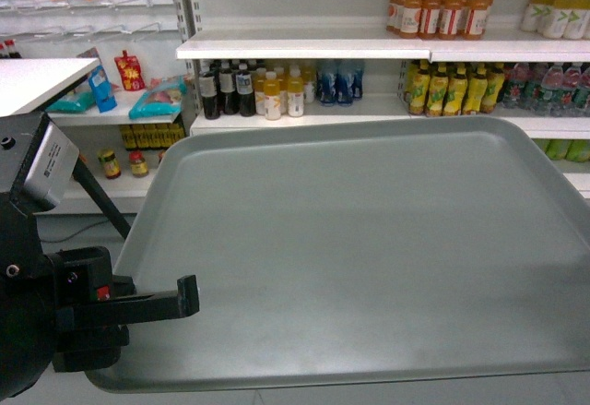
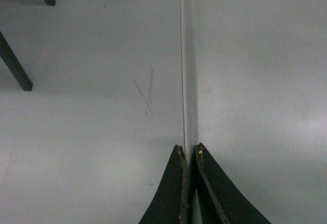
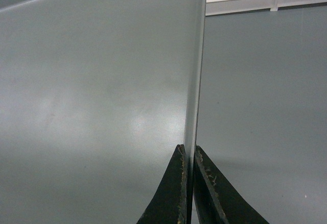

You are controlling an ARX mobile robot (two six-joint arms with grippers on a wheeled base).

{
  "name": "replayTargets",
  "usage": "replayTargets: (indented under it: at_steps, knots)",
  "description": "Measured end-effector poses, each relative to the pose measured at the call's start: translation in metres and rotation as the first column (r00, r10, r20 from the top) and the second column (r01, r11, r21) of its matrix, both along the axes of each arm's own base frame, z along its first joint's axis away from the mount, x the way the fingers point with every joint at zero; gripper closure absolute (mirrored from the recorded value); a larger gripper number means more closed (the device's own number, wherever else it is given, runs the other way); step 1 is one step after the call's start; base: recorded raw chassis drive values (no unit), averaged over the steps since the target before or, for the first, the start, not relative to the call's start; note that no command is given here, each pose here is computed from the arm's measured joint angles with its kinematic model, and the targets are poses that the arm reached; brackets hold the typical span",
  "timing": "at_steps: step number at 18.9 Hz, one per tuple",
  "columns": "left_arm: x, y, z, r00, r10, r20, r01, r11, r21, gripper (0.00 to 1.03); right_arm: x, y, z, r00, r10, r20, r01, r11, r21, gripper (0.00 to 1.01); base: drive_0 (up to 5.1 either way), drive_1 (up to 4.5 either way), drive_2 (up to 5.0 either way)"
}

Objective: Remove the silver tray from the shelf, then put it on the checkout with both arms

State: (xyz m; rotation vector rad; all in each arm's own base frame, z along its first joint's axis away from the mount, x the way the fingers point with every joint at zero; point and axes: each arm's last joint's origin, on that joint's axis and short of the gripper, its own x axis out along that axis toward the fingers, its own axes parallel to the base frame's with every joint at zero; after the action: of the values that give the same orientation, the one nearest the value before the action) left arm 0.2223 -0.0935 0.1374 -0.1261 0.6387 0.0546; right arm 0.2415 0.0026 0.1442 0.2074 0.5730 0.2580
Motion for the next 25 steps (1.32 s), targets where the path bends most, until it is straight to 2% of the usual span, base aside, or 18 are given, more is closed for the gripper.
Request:
replayTargets:
  at_steps: [4,25]
  knots:
    - [0.0001,0.0000,0.0001,1.000,0.000,0.001,0.000,1.0000,0.000,1.00,0.0000,0.0000,-0.0003,1.000,0.000,-0.002,0.000,1.0000,0.000,0.98,0.1,-3.97,4.1]
    - [-0.0003,0.0000,-0.0004,1.000,-0.002,-0.001,0.002,1.0000,-0.001,1.00,-0.0001,-0.0010,0.0001,1.000,-0.001,-0.001,0.001,1.0000,0.002,0.98,-5.0,2.50,2.5]
